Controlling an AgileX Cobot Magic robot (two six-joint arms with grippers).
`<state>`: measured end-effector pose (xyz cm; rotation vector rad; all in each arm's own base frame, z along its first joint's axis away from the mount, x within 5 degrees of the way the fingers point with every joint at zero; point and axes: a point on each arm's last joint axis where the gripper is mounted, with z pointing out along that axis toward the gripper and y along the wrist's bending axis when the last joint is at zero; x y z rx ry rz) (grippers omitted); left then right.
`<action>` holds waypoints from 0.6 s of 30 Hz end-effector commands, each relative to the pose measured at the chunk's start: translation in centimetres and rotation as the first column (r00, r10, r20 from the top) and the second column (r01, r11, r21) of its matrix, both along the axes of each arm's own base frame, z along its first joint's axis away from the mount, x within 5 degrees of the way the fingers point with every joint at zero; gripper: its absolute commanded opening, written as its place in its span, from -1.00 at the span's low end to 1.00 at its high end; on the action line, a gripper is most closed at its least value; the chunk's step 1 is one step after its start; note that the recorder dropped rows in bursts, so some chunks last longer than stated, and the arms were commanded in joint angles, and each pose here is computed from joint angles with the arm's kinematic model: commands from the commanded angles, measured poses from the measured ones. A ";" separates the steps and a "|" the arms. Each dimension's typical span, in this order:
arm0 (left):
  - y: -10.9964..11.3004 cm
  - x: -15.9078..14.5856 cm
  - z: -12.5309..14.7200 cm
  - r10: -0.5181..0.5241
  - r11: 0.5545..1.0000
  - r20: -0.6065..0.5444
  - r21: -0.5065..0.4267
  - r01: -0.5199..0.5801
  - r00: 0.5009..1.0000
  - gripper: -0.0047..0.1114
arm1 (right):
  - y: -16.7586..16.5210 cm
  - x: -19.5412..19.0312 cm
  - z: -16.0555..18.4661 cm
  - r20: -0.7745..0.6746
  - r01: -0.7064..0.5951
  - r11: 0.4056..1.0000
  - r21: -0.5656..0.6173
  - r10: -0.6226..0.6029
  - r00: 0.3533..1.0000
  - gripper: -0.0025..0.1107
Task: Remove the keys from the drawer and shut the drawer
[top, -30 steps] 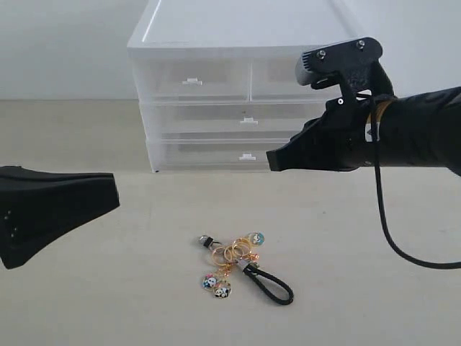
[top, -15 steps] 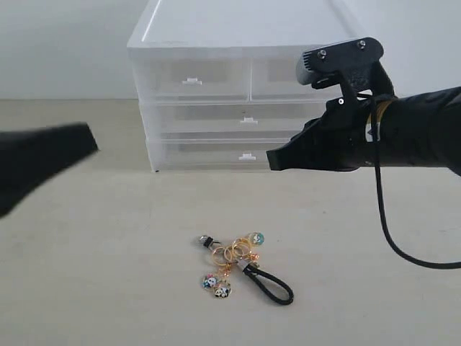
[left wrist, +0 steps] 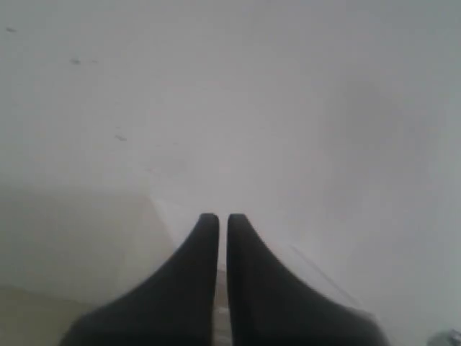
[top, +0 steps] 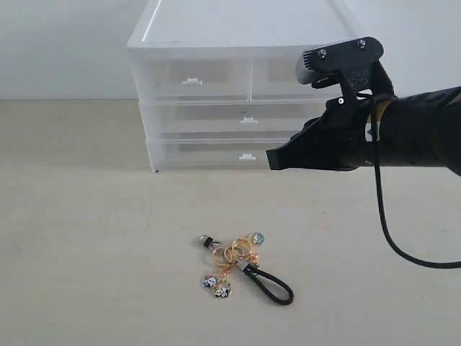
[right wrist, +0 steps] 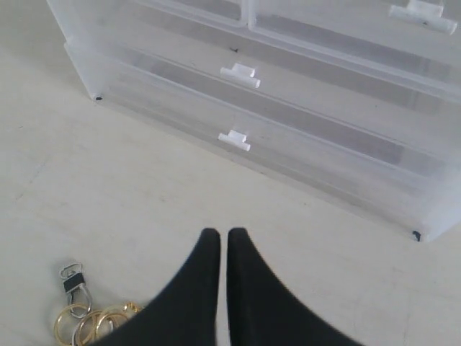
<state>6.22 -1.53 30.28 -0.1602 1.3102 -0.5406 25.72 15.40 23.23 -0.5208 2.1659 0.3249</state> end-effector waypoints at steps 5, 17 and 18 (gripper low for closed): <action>1.6 -2.3 -2.5 0.139 0.987 -0.027 -0.075 -0.141 0.990 -0.85 | -0.1 -0.1 0.3 0.013 0.002 1.000 0.008 -0.002 1.000 -0.96; 1.5 -1.4 -5.3 0.138 0.988 -0.109 -0.057 -0.145 0.984 -0.85 | -0.1 -0.1 0.3 0.013 0.002 1.000 0.008 -0.002 1.000 -0.96; 1.5 -1.3 -5.7 0.137 0.988 -0.120 -0.055 -0.144 0.983 -0.85 | -0.1 -0.1 0.3 0.013 0.002 1.000 0.008 -0.002 1.000 -0.96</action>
